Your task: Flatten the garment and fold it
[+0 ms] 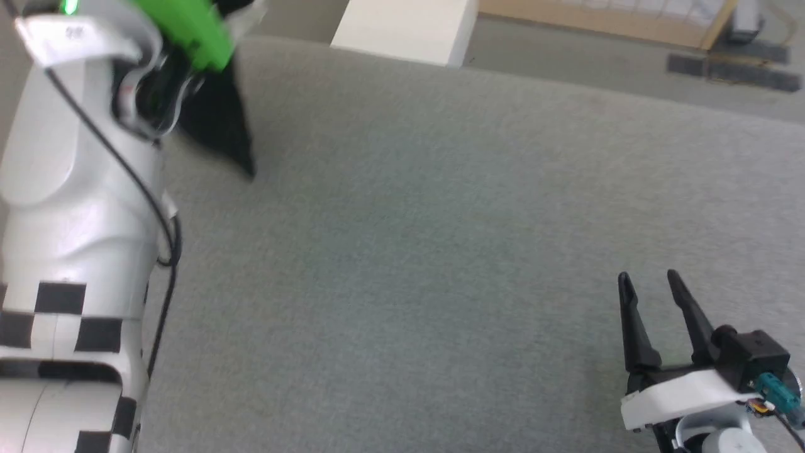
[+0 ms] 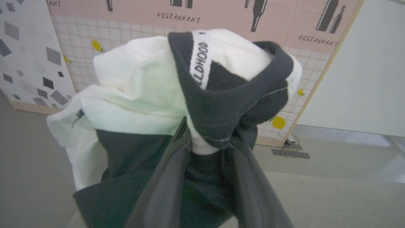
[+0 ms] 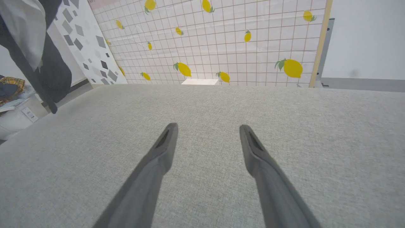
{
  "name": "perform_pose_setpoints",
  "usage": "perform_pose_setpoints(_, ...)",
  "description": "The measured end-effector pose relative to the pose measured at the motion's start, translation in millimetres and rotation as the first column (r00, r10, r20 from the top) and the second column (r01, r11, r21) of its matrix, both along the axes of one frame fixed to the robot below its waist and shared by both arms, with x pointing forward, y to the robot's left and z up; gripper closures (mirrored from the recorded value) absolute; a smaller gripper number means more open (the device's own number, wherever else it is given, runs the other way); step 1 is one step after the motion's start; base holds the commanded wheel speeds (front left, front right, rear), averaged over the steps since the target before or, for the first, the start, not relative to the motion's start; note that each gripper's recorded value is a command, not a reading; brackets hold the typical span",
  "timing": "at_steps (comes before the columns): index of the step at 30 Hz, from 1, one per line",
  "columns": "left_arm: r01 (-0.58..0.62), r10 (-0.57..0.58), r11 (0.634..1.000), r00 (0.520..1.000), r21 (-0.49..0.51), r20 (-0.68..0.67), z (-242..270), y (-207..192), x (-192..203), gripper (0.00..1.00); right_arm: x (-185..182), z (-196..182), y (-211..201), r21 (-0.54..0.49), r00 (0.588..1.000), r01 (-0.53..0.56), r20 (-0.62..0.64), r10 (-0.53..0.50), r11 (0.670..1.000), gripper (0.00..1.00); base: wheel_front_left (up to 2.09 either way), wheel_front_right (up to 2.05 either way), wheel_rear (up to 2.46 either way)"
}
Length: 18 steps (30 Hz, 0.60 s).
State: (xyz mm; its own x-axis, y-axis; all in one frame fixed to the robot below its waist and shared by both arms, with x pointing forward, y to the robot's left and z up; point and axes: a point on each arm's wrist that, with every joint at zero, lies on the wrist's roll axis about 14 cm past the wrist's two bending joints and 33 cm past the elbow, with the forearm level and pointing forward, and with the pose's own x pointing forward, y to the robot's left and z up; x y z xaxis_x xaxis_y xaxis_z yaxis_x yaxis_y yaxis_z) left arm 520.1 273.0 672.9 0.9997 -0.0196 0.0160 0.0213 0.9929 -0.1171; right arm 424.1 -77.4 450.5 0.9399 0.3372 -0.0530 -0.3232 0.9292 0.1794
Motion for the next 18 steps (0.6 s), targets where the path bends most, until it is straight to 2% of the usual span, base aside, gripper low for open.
perform_pose_setpoints(4,0.18,-0.183,0.983,0.972,0.029,0.145,61.4,-66.3,-0.2,1.0,-8.9,4.9,-15.2,0.013,0.999,0.045,0.007,-0.045,0.999,0.0,0.0,0.0,0.0)
perform_pose_setpoints(9,0.375,-0.379,0.925,0.898,0.063,0.223,99.6,-144.7,-10.6,1.0,-20.9,13.8,-40.6,0.018,0.993,0.117,0.023,-0.118,0.993,0.0,0.0,0.0,0.0)
perform_pose_setpoints(14,0.528,-0.532,0.846,0.822,0.077,0.204,100.8,-212.8,-22.8,1.0,-32.4,27.4,-72.8,0.019,0.976,0.209,0.059,-0.209,0.978,0.0,0.0,0.0,0.0)
perform_pose_setpoints(18,0.637,-0.638,0.77,0.765,0.051,0.084,54.6,-263.0,-33.8,1.0,-43.6,35.6,-98.2,0.018,0.956,0.28,0.081,-0.281,0.96,0.0,0.0,0.0,0.0)
